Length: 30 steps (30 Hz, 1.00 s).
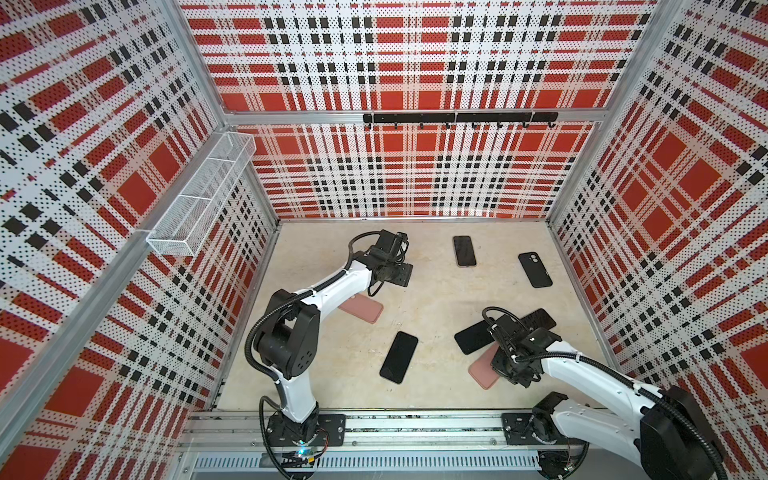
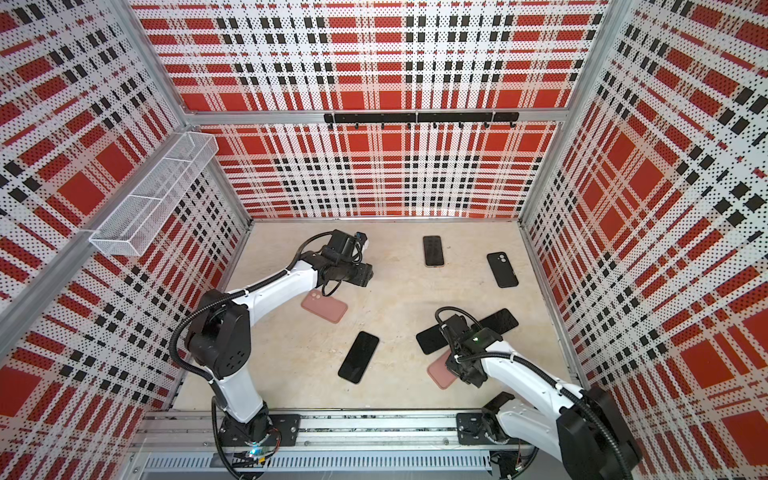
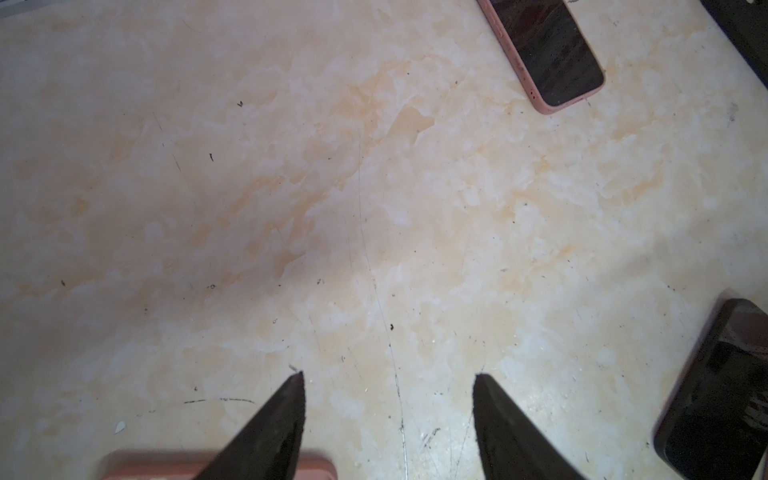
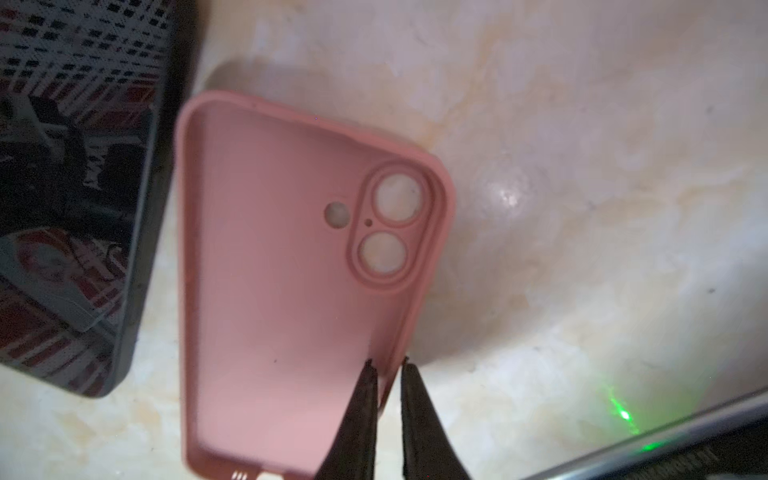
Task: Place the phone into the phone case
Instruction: 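Grasp the pink case's edge with the right gripper and lift it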
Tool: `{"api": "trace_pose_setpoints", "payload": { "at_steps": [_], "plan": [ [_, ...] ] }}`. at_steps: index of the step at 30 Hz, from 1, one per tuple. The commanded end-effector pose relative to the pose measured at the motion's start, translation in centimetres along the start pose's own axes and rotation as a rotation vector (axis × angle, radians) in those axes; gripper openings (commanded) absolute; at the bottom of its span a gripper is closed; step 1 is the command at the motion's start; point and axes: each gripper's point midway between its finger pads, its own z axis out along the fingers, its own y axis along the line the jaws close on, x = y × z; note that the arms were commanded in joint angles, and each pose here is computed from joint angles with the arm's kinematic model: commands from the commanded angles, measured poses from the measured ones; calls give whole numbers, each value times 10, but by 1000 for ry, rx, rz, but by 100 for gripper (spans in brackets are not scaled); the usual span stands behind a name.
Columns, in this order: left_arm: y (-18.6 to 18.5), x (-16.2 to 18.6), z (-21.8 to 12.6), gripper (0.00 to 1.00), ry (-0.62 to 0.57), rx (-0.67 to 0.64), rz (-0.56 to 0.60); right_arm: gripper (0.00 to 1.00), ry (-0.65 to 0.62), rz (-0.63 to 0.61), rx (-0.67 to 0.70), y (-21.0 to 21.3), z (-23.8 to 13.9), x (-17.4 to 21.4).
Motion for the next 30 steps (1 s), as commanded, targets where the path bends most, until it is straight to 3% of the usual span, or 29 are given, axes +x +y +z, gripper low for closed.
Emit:
{"api": "trace_pose_setpoints", "payload": {
  "at_steps": [1, 6, 10, 19, 22, 30],
  "plan": [
    [3, -6, -10, 67, -25, 5, -3, 10, -67, -4, 2, 1, -29, -16],
    [7, -6, -9, 67, -20, 3, -14, 7, -79, -71, -27, 15, -50, -24],
    [8, -5, -8, 67, -17, 0, -14, 18, 0, -93, 74, -2, -39, -11],
    [4, -3, -6, 67, -8, 16, -10, 31, 31, 6, 2, -8, -2, -6],
    [3, -2, -6, 67, -7, 14, -4, 30, 33, 4, 5, -6, 11, -7],
    [1, -1, -4, 67, -3, 19, -3, 14, 21, -13, 21, -6, 20, -10]
  ]
}}
